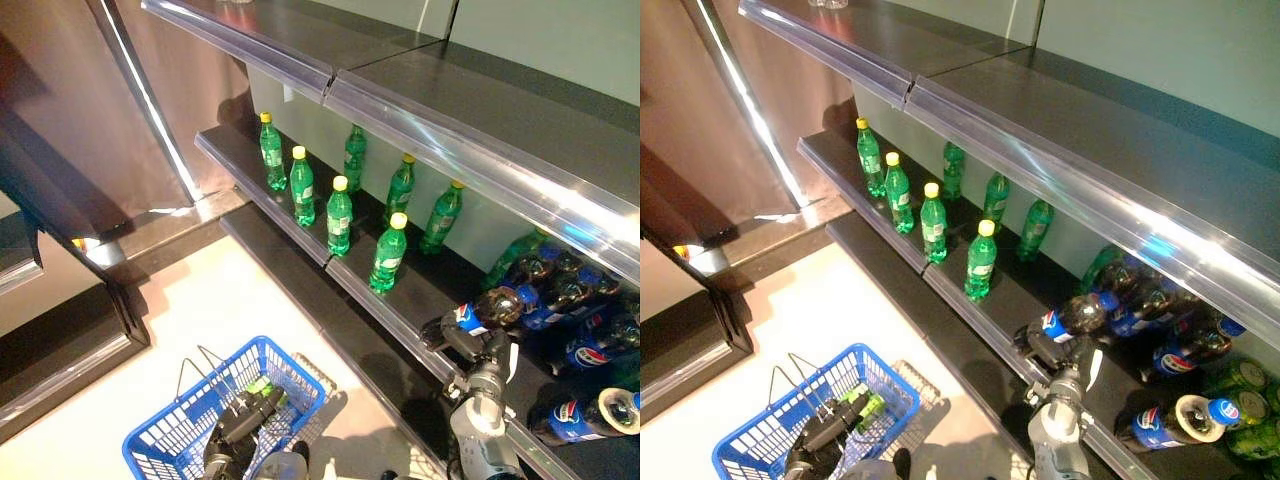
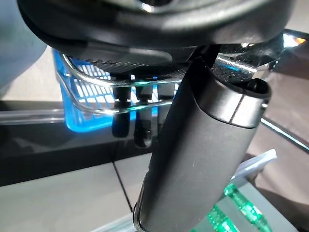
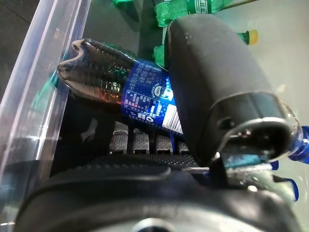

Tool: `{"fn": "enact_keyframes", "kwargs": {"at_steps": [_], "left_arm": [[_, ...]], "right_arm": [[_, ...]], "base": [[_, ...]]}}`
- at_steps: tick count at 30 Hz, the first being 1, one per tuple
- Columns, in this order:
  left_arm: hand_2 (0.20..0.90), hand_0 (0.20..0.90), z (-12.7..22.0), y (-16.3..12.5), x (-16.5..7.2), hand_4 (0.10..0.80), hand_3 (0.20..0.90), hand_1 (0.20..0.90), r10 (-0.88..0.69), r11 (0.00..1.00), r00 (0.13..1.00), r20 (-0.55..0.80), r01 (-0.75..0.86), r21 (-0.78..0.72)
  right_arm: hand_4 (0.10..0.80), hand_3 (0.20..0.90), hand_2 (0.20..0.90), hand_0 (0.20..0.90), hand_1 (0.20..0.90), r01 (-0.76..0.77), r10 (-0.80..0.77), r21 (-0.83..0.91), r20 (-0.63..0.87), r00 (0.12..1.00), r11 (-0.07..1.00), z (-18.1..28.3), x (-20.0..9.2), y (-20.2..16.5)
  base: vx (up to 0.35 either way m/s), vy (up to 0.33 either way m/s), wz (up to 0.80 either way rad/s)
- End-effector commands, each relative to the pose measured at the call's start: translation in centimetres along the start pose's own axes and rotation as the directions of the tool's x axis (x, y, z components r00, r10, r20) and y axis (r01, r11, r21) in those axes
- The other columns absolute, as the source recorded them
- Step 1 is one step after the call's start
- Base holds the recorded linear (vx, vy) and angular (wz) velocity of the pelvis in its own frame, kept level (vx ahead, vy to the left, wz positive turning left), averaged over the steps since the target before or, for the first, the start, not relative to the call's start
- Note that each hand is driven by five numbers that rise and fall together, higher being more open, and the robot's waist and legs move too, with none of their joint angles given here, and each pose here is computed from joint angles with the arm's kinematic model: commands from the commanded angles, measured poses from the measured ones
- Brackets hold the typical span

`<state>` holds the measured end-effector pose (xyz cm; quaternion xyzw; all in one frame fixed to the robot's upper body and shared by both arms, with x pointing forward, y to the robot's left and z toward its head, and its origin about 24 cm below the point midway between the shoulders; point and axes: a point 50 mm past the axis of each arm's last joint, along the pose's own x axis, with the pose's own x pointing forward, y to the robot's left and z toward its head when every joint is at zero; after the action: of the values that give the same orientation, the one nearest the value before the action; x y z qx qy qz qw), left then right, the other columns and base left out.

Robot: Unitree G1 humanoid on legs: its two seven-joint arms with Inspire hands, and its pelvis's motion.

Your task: Pick up the drink and place into the basket.

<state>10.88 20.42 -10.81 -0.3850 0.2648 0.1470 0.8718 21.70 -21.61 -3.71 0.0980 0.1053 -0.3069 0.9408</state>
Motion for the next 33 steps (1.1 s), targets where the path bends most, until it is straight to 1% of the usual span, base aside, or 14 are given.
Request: {"fn": "enact_keyframes", "kwargs": {"at_steps": [1, 8, 13, 17, 19, 22, 23, 29, 31, 33], "left_arm": [[0.300, 0.300, 3.0, -3.5, -0.5, 0.100, 0.200, 0.300, -0.325, 0.941, 0.938, 0.118, 0.309, 0.140], [0.300, 0.300, 3.1, -4.0, -0.6, 0.100, 0.200, 0.300, -0.360, 0.930, 0.924, 0.129, 0.343, 0.134], [0.300, 0.300, 4.0, -6.5, -0.4, 0.100, 0.200, 0.300, -0.456, 0.888, 0.876, 0.156, 0.437, 0.143], [0.300, 0.300, 4.5, -7.8, -0.2, 0.100, 0.200, 0.300, -0.500, 0.865, 0.848, 0.173, 0.481, 0.144], [0.300, 0.300, 4.8, -8.6, -0.2, 0.100, 0.200, 0.300, -0.523, 0.852, 0.833, 0.180, 0.503, 0.147], [0.300, 0.300, 4.8, -8.8, -0.2, 0.100, 0.200, 0.300, -0.535, 0.844, 0.824, 0.186, 0.516, 0.146], [0.300, 0.300, 4.9, -8.9, -0.2, 0.100, 0.200, 0.300, -0.539, 0.842, 0.820, 0.193, 0.520, 0.143], [0.300, 0.300, 4.8, -9.6, -0.3, 0.100, 0.200, 0.300, -0.558, 0.830, 0.805, 0.202, 0.541, 0.136], [0.300, 0.300, 4.7, -10.3, -0.2, 0.100, 0.200, 0.300, -0.581, 0.814, 0.789, 0.198, 0.566, 0.130], [0.300, 0.300, 4.6, -10.9, -0.2, 0.100, 0.200, 0.300, -0.604, 0.797, 0.773, 0.193, 0.591, 0.125]], "right_arm": [[0.100, 0.200, 0.300, 0.300, 0.300, -0.044, 0.009, 0.112, 0.291, 0.957, 0.993, 5.9, 0.9, 0.3], [0.100, 0.200, 0.300, 0.300, 0.300, -0.150, 0.105, 0.096, 0.371, 0.923, 0.984, 7.3, -0.2, 1.7], [0.100, 0.200, 0.300, 0.300, 0.300, -0.273, 0.210, 0.061, 0.488, 0.847, 0.960, 9.8, -1.4, 3.3], [0.100, 0.200, 0.300, 0.300, 0.300, -0.357, 0.292, 0.010, 0.552, 0.781, 0.934, 11.5, -2.1, 4.2], [0.100, 0.200, 0.300, 0.300, 0.300, -0.419, 0.358, -0.034, 0.585, 0.728, 0.907, 12.5, -2.6, 4.8], [0.100, 0.200, 0.300, 0.300, 0.300, -0.471, 0.413, -0.067, 0.599, 0.686, 0.880, 13.1, -3.0, 5.1], [0.100, 0.200, 0.300, 0.300, 0.300, -0.514, 0.455, -0.084, 0.601, 0.658, 0.854, 13.2, -3.6, 5.5], [0.100, 0.200, 0.300, 0.300, 0.300, -0.607, 0.540, -0.113, 0.603, 0.587, 0.786, 13.5, -5.0, 6.4], [0.100, 0.200, 0.300, 0.300, 0.300, -0.653, 0.579, -0.125, 0.605, 0.547, 0.747, 13.8, -5.6, 7.0], [0.100, 0.200, 0.300, 0.300, 0.300, -0.684, 0.602, -0.120, 0.599, 0.528, 0.719, 14.0, -5.9, 7.3]], "base": [[0.000, 0.000, 0.00], [-0.026, 0.003, 0.00], [-0.096, 0.014, -0.02], [-0.077, 0.014, -0.05], [-0.063, 0.020, -0.05], [-0.050, 0.022, -0.05], [-0.049, 0.029, -0.03], [-0.048, 0.029, -0.03], [-0.051, 0.032, -0.07], [-0.043, 0.024, -0.02]]}}
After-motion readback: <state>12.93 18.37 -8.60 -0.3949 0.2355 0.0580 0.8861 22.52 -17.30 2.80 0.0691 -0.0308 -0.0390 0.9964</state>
